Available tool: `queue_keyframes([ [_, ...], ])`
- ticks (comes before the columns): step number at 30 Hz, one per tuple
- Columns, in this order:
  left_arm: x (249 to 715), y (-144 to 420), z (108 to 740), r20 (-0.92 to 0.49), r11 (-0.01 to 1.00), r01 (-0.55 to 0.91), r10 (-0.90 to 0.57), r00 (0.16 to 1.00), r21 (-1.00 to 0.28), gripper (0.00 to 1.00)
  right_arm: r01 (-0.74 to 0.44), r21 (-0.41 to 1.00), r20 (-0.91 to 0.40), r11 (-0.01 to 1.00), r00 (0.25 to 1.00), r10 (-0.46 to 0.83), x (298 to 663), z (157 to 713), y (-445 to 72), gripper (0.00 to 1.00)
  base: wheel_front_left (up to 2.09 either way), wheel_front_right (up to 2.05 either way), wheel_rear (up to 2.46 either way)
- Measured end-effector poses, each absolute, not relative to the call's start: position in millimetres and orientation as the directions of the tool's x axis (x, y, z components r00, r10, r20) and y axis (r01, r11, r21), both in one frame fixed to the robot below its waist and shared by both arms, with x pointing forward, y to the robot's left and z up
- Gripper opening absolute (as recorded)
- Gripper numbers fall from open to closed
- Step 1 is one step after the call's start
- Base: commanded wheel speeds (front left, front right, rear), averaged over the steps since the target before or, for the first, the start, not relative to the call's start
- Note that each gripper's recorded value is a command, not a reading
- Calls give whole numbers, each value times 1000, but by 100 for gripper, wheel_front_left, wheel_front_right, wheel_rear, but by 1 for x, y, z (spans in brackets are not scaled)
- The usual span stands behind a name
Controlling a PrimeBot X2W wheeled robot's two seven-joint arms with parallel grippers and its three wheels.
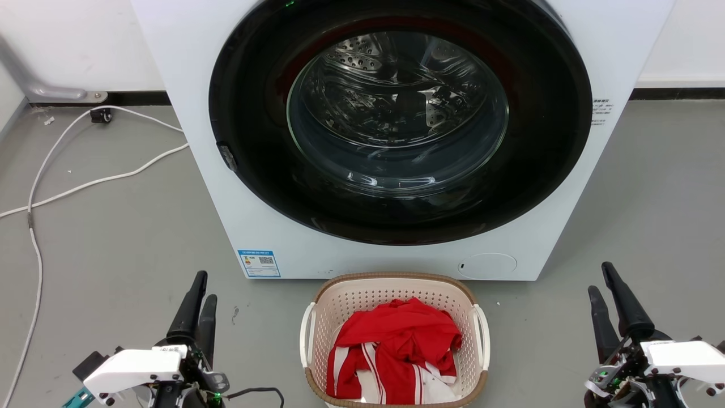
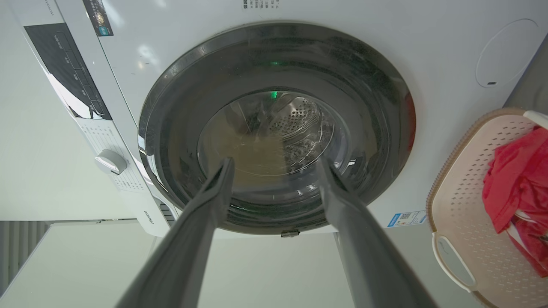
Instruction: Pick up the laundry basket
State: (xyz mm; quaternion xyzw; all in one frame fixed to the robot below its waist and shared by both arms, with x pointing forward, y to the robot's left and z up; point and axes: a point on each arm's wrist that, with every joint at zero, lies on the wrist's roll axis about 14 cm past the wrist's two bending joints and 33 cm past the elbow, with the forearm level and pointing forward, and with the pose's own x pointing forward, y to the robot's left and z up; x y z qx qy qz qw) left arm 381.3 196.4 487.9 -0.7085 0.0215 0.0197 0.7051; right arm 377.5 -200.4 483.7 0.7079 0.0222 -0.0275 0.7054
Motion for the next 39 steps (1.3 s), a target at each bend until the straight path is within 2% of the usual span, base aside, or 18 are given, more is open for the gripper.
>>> queue_keyframes([
  [11,385,186,502,-15,89,-14,-10,1000,-996,100,53,995,-52,86,999,-17,377,490,-195,100,0,0,0],
  [22,383,184,510,8,302,9,-4,1000,-953,100,42,946,-34,322,999,-30,375,496,-196,100,0,0,0],
  [31,384,179,516,23,517,25,-11,1000,-856,100,14,821,-9,571,1000,-11,374,503,-191,100,0,0,0],
  [39,384,172,517,29,651,41,-28,999,-758,100,-3,724,2,690,1000,2,372,505,-188,100,0,0,0],
])
